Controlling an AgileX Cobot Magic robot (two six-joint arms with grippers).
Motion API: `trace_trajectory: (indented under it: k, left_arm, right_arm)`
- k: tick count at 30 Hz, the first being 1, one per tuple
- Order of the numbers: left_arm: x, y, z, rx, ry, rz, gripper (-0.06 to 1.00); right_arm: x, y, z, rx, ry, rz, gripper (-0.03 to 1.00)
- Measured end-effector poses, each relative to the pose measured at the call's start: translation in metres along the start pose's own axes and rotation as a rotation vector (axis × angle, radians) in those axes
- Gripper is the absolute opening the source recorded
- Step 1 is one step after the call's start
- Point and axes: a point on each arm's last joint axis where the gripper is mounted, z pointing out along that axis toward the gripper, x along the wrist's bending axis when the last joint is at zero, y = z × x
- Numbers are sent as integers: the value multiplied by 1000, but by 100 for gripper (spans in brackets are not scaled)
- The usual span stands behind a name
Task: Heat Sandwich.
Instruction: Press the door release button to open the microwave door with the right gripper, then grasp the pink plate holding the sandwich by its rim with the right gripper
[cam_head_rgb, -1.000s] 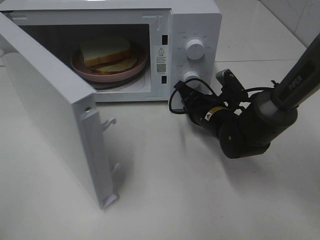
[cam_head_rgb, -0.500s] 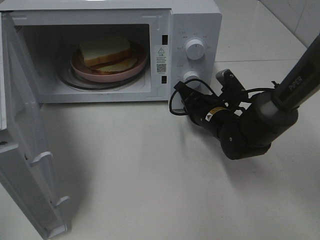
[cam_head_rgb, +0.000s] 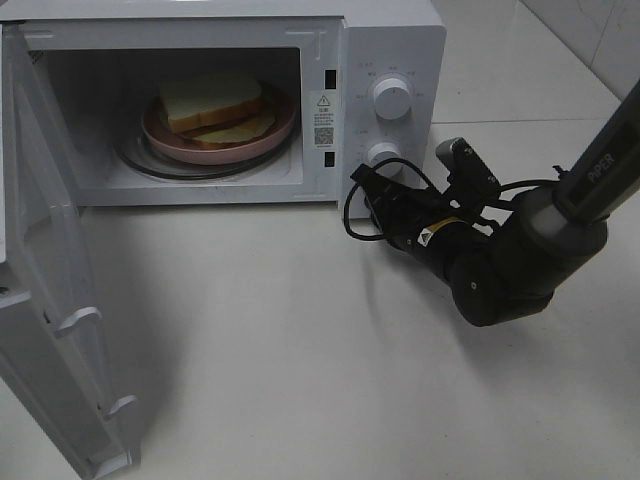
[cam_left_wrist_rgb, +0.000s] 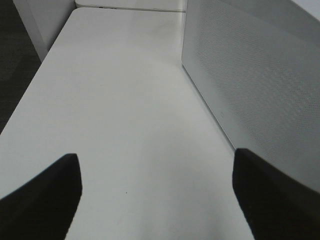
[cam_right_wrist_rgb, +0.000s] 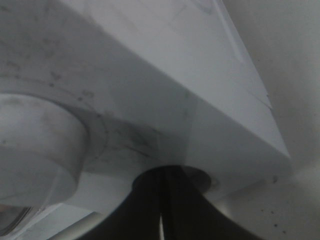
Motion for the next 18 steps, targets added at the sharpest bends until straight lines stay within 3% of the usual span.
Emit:
trace_trajectory:
  k: [11, 18]
  left_arm:
    - [0, 0, 0, 0, 0, 0, 78]
    - [0, 0, 0, 0, 0, 0, 78]
  right_arm:
    - [4, 7, -18, 15, 4, -33, 1]
    - [4, 7, -39, 95, -31, -82, 1]
